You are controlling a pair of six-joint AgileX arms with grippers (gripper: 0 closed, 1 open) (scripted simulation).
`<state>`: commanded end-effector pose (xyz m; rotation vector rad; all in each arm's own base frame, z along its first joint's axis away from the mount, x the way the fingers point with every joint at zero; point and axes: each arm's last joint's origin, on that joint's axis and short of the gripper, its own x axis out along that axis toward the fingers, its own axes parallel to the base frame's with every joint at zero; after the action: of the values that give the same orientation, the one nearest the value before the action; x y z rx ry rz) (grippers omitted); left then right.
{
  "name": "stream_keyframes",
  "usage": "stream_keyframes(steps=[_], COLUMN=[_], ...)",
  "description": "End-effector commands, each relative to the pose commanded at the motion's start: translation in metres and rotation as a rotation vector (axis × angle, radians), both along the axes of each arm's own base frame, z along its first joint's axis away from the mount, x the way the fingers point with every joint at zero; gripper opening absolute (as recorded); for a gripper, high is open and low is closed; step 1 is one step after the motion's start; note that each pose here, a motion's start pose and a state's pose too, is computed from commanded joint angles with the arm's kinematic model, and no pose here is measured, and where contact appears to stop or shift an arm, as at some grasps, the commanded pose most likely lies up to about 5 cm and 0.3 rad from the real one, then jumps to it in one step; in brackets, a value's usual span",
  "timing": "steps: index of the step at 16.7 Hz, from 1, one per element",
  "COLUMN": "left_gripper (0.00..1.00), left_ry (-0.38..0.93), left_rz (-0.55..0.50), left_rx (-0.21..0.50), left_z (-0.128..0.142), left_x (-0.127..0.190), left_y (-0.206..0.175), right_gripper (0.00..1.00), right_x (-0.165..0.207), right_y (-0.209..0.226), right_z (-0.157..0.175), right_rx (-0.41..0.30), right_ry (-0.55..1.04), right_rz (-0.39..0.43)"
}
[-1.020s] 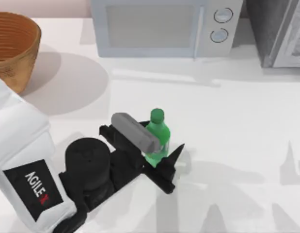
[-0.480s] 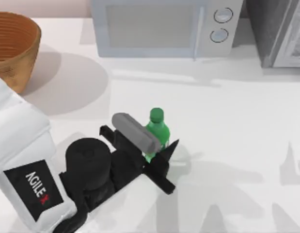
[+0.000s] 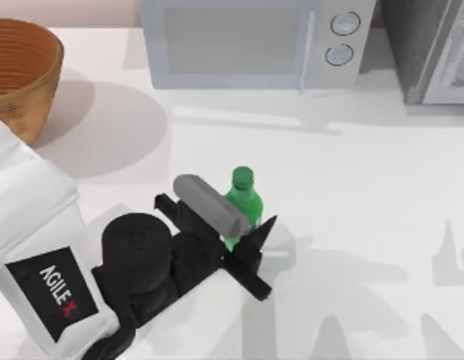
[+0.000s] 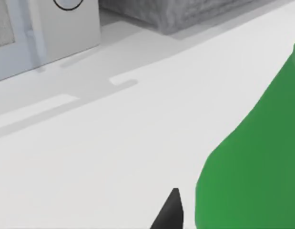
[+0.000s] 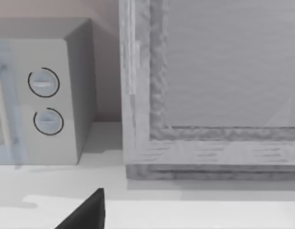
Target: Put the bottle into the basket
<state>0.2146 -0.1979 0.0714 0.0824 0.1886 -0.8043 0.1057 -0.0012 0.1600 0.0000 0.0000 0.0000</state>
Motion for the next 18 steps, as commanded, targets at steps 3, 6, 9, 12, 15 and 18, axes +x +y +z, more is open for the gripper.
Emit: stream_keyframes(steps=[3, 6, 9, 12, 15, 18], left_gripper=[0.00, 0.00, 0.00, 0.00, 0.00, 0.00], left_ry=[-0.015, -0.067, -0.136, -0.174, -0.151, -0.101], left_rz=[-0.004, 0.048, 0.175, 0.344, 0.520, 0.652], left_rx=[-0.013, -0.050, -0.081, -0.080, -0.054, -0.030], left_z=[0.007, 0.036, 0.091, 0.163, 0.216, 0.241], left_x=[0.009, 0.048, 0.106, 0.151, 0.164, 0.155], left_y=[-0.002, 0.001, 0.025, 0.084, 0.162, 0.222], right_gripper=[1.00, 1.00, 1.00, 1.00, 1.00, 1.00], right_x=[0.000, 0.000, 0.000, 0.000, 0.000, 0.000], right_y=[0.000, 0.000, 0.000, 0.000, 0.000, 0.000], right_z=[0.000, 0.000, 0.000, 0.000, 0.000, 0.000], right_rx=[0.000, 0.000, 0.000, 0.000, 0.000, 0.000], right_ry=[0.000, 0.000, 0.000, 0.000, 0.000, 0.000], right_rz=[0.000, 0.000, 0.000, 0.000, 0.000, 0.000])
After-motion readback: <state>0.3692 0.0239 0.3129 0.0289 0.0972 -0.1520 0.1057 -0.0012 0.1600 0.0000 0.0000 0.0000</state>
